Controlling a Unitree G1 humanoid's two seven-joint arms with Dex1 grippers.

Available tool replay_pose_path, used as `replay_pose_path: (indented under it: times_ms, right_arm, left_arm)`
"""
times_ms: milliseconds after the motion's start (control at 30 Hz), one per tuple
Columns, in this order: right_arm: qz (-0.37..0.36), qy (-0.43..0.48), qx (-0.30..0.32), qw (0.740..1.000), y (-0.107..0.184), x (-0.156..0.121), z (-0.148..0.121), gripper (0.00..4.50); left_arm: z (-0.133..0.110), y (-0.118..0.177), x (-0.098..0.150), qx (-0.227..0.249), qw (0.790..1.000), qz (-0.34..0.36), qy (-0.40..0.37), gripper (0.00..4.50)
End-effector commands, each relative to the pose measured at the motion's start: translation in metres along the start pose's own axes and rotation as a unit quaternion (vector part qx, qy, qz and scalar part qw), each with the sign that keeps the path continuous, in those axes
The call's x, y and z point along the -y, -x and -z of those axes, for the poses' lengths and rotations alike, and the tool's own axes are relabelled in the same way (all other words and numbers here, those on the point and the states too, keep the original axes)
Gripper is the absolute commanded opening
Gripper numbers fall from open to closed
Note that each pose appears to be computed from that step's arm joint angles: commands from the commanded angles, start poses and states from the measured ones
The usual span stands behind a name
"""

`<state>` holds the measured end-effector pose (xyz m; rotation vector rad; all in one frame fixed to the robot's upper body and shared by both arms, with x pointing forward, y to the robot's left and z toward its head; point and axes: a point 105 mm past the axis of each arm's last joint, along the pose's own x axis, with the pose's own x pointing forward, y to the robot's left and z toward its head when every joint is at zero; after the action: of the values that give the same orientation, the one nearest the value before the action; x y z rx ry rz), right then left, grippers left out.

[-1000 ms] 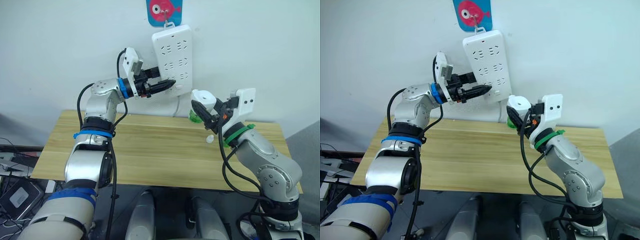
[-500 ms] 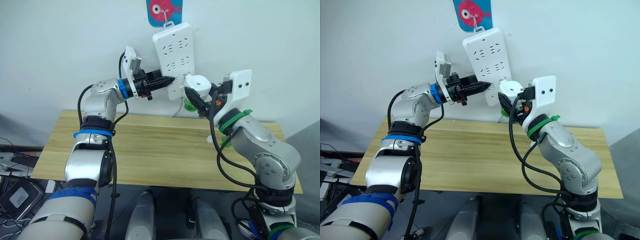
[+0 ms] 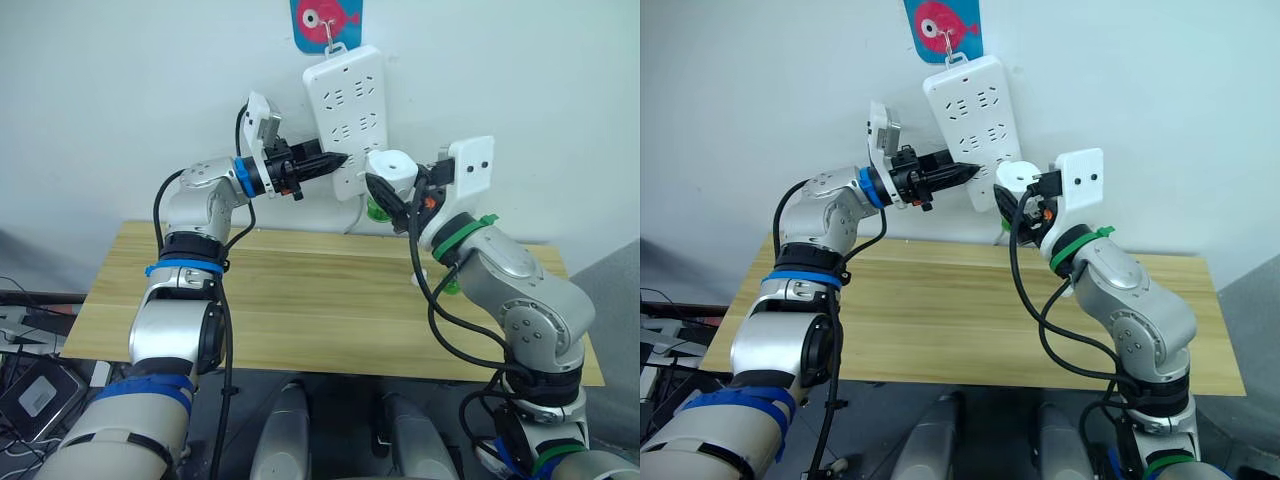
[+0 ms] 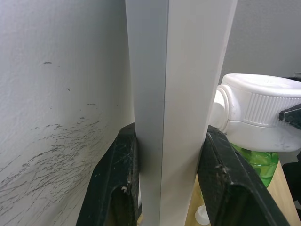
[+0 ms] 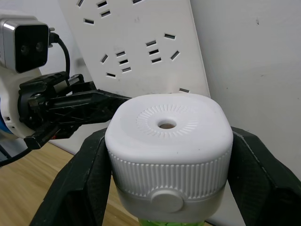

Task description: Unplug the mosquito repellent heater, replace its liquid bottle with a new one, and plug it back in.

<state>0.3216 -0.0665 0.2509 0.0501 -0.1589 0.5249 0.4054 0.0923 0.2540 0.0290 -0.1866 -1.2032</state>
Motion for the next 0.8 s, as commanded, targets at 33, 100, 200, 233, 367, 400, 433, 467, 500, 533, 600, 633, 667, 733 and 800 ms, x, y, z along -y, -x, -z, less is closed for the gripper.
replay_pose_path:
  times_ms: [33,100,200,233,367,400,433,467,500,533,600,633,667,733,800]
  right_arm:
    - [-0.003,0.027,0.029,0.999,-0.004,-0.005,-0.015,3.00]
    - [0.000,0.055,0.028,0.998,-0.007,-0.005,-0.015,3.00]
    - [0.004,0.065,0.031,0.997,-0.009,-0.006,-0.015,3.00]
    - [0.008,0.053,0.035,0.998,-0.010,-0.005,-0.016,3.00]
    - [0.023,-0.018,0.048,0.998,-0.014,-0.005,-0.016,3.00]
    - [0.023,-0.027,0.045,0.998,-0.015,-0.006,-0.014,3.00]
    - [0.021,-0.024,0.040,0.999,-0.017,-0.007,-0.011,3.00]
    - [0.019,-0.017,0.034,0.999,-0.019,-0.008,-0.009,3.00]
    - [0.021,0.002,0.025,0.999,-0.020,-0.009,-0.005,3.00]
    - [0.028,0.030,0.017,0.999,-0.022,-0.007,-0.003,3.00]
    - [0.043,0.078,0.008,0.996,-0.024,-0.002,-0.002,3.00]
    - [0.050,0.091,0.006,0.995,-0.025,0.001,-0.001,3.00]
    - [0.053,0.096,0.004,0.994,-0.026,0.001,0.000,3.00]
    - [0.052,0.093,0.004,0.994,-0.027,0.001,0.000,3.00]
    - [0.044,0.061,0.008,0.997,-0.029,-0.004,0.000,3.00]
  left_arm:
    - [-0.003,-0.009,0.012,0.005,0.999,0.035,-0.008,1.28]
    - [-0.002,-0.010,0.014,0.003,0.999,0.038,-0.008,1.28]
    - [-0.001,-0.010,0.015,0.002,0.999,0.039,-0.007,1.28]
    - [-0.001,-0.010,0.015,0.002,0.999,0.039,-0.007,1.28]
    - [0.000,-0.009,0.016,0.000,0.999,0.042,-0.004,1.28]
    - [0.000,-0.010,0.017,0.000,0.999,0.044,-0.003,1.28]
    - [0.001,-0.010,0.017,0.001,0.999,0.046,-0.002,1.28]
    - [0.001,-0.010,0.018,0.001,0.999,0.048,-0.001,1.28]
    - [0.001,-0.011,0.019,0.001,0.999,0.050,-0.001,1.28]
    - [0.001,-0.011,0.020,0.001,0.999,0.052,0.001,1.28]
    - [0.001,-0.011,0.022,0.001,0.998,0.055,0.001,1.28]
    - [0.001,-0.012,0.022,0.001,0.998,0.056,0.002,1.28]
    - [0.001,-0.012,0.023,0.001,0.998,0.057,0.002,1.28]
    - [0.001,-0.012,0.024,0.002,0.998,0.059,0.003,1.28]
    - [0.001,-0.013,0.025,0.002,0.998,0.061,0.004,1.28]
